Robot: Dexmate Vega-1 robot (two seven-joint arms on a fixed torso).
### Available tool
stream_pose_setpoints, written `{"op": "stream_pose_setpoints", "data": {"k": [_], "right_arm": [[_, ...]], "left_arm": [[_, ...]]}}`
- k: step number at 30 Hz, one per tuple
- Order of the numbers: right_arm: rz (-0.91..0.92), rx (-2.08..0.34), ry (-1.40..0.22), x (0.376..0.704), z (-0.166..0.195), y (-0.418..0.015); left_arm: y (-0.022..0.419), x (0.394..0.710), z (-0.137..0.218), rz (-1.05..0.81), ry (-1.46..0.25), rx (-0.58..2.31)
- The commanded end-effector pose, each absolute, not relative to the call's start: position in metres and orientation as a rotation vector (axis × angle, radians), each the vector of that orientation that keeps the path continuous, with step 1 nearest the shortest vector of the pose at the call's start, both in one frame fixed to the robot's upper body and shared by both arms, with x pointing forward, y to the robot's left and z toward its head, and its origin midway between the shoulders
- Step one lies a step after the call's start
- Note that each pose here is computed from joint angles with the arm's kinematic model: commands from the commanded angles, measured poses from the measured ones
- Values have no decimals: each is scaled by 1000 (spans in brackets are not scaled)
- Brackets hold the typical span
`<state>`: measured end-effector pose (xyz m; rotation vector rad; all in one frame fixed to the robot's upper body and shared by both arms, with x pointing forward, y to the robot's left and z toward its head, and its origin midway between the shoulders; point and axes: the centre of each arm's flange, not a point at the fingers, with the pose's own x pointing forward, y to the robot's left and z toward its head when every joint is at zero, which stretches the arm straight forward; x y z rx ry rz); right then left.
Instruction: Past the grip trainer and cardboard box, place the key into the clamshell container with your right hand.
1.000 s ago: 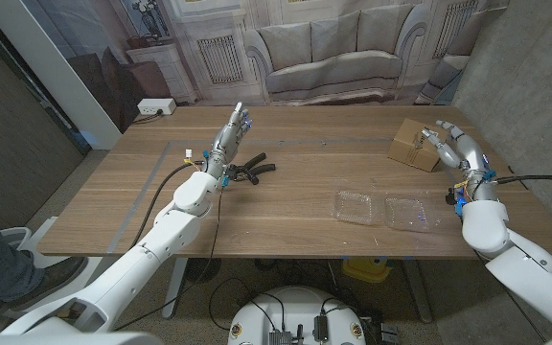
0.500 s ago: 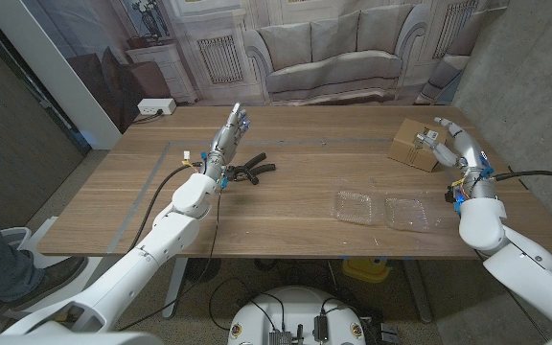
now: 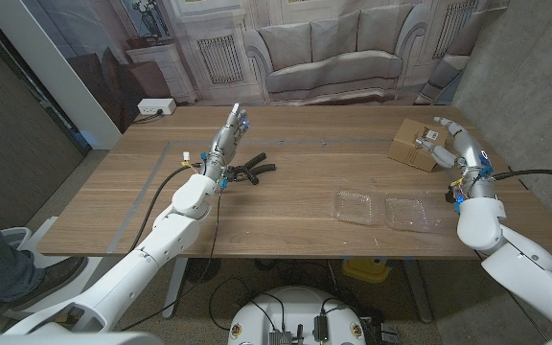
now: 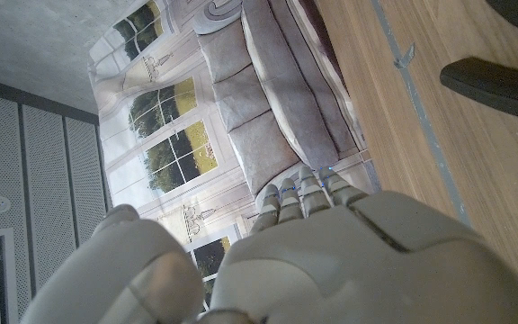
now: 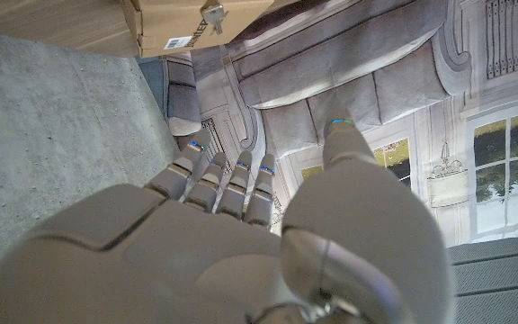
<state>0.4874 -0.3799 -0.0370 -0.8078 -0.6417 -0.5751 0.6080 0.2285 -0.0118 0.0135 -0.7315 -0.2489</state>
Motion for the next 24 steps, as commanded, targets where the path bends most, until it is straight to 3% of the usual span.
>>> {"op": "stream_pose_setpoints", "data": {"k": [1, 24], "right_arm": [[-589, -855, -611, 491, -34, -377], [-680, -1002, -568, 504, -28, -368]], "left_arm": [[229, 607, -13, -250, -733, 12], [237, 600, -21, -240, -741, 1]]}}
